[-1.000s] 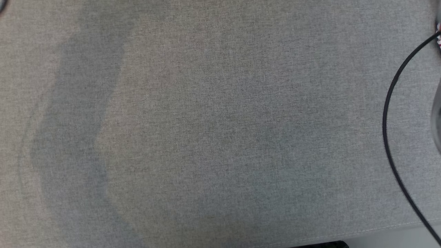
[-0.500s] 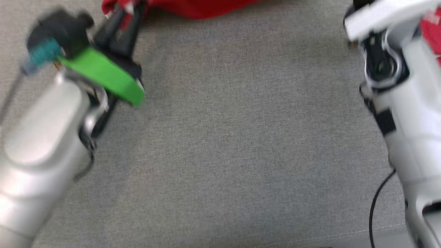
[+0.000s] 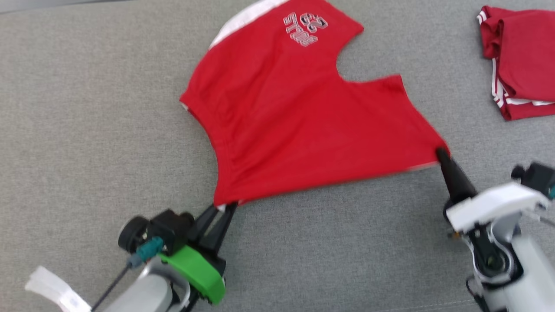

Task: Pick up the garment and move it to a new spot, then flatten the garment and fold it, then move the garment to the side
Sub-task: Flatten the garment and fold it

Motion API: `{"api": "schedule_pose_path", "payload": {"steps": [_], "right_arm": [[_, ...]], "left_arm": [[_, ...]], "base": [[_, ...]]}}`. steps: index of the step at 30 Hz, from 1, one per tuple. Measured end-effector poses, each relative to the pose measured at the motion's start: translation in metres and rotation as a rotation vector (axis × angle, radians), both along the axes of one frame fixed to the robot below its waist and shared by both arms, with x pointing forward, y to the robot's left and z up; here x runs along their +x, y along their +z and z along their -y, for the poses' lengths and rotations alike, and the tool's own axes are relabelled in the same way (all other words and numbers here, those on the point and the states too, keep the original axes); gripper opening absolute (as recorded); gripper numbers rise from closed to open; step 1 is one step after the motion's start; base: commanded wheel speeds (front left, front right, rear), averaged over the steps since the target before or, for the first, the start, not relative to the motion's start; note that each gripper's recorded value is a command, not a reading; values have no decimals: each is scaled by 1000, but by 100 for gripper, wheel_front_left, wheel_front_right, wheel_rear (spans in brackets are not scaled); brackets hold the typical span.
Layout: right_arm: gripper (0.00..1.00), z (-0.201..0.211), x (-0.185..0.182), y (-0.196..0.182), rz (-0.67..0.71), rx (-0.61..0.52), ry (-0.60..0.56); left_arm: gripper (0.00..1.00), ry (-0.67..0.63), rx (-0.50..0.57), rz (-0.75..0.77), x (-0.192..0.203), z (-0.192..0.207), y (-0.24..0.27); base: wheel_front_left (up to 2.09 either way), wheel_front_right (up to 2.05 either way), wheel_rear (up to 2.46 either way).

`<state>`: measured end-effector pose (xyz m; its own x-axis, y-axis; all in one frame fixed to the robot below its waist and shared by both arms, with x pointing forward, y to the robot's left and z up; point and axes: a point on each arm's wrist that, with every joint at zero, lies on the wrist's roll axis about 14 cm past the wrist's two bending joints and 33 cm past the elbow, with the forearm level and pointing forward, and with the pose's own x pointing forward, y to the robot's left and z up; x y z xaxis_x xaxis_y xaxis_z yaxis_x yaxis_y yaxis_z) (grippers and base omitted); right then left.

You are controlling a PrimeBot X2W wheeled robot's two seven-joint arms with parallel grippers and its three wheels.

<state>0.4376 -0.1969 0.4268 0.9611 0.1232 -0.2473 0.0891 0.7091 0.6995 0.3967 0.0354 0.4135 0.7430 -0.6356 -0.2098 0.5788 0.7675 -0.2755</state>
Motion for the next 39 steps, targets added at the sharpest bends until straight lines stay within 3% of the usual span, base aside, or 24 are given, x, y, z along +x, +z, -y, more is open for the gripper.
{"api": "schedule_pose_path", "payload": {"steps": [10,19,26,39], "right_arm": [[0,-8,-76,1,-64,46,-16],[0,4,-67,36,18,9,-38],[0,4,-28,59,88,-9,-18],[0,-40,101,101,201,-63,94]], "left_arm": [[0,17,18,-16,-48,-9,1],[0,7,15,56,-52,-7,19],[0,0,5,122,-38,-4,36],[0,9,4,194,21,-7,53]], "base": [[0,0,0],[0,0,0],[0,0,0],[0,0,0]]}}
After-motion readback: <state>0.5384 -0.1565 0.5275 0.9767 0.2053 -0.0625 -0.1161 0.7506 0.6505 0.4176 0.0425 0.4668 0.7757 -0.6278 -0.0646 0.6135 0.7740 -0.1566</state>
